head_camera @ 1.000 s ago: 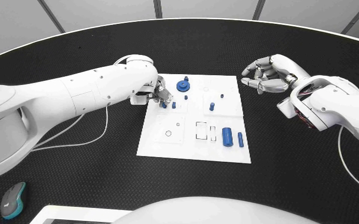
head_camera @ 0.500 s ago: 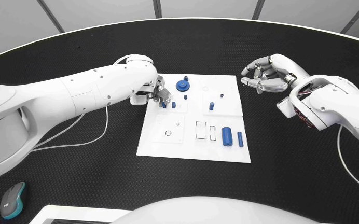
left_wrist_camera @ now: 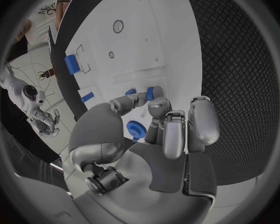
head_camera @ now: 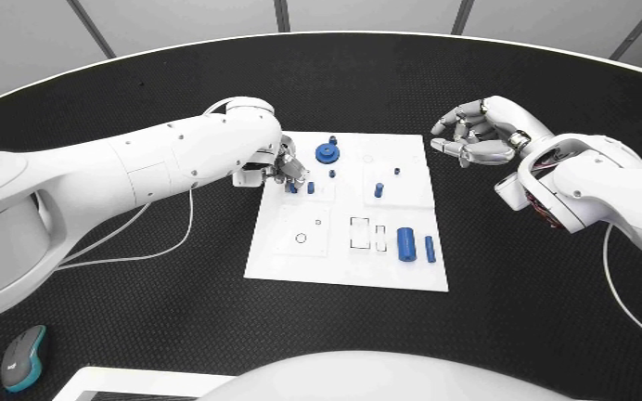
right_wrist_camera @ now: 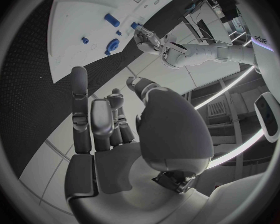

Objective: Assemble the parts on the task board

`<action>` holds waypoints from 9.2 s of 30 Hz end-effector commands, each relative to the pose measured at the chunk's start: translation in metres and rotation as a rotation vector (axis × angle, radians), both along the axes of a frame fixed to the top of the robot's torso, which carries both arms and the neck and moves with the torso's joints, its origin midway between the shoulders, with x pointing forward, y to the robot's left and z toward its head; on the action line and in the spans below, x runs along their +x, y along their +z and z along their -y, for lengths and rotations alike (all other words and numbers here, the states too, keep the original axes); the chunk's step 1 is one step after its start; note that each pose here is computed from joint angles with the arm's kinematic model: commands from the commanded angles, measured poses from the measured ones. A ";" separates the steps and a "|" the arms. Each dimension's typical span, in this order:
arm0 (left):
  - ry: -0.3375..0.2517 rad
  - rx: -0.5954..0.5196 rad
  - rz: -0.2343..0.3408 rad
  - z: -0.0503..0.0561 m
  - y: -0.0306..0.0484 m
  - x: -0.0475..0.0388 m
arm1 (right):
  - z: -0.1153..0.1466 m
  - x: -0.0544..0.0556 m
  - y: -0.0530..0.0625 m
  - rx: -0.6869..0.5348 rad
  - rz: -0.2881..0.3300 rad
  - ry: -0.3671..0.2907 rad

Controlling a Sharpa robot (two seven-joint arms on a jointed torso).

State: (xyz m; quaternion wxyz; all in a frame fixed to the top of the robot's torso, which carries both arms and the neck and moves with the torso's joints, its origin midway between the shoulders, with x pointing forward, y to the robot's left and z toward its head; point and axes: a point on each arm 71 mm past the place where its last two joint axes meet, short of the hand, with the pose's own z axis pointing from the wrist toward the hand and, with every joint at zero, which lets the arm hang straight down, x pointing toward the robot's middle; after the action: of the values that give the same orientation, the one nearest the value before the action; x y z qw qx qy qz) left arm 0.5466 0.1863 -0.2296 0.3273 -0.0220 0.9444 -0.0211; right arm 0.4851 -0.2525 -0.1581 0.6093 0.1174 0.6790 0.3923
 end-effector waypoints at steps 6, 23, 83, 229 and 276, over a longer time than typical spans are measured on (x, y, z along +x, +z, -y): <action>0.003 0.000 0.001 -0.001 -0.0001 0.0002 | 0.000 0.000 0.000 0.000 0.000 0.000; 0.023 -0.009 0.025 -0.003 0.0008 0.0024 | 0.000 0.000 0.000 0.000 0.000 -0.001; 0.059 -0.017 0.007 -0.010 -0.0001 0.0023 | 0.001 0.000 0.000 0.000 0.001 -0.004; -0.440 -0.246 0.534 0.057 -0.0131 0.0022 | -0.003 0.001 -0.004 0.002 -0.001 0.005; -0.423 -0.293 0.611 0.038 -0.0098 -0.0057 | -0.003 0.002 -0.004 0.000 -0.001 0.004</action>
State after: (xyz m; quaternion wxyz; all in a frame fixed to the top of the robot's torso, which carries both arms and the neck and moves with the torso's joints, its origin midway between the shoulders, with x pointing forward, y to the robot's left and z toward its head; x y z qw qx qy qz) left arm 0.5412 0.1457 -0.2397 0.5747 0.1349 0.7739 -0.2294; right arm 0.4873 -0.2500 -0.1624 0.6083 0.1162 0.6795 0.3934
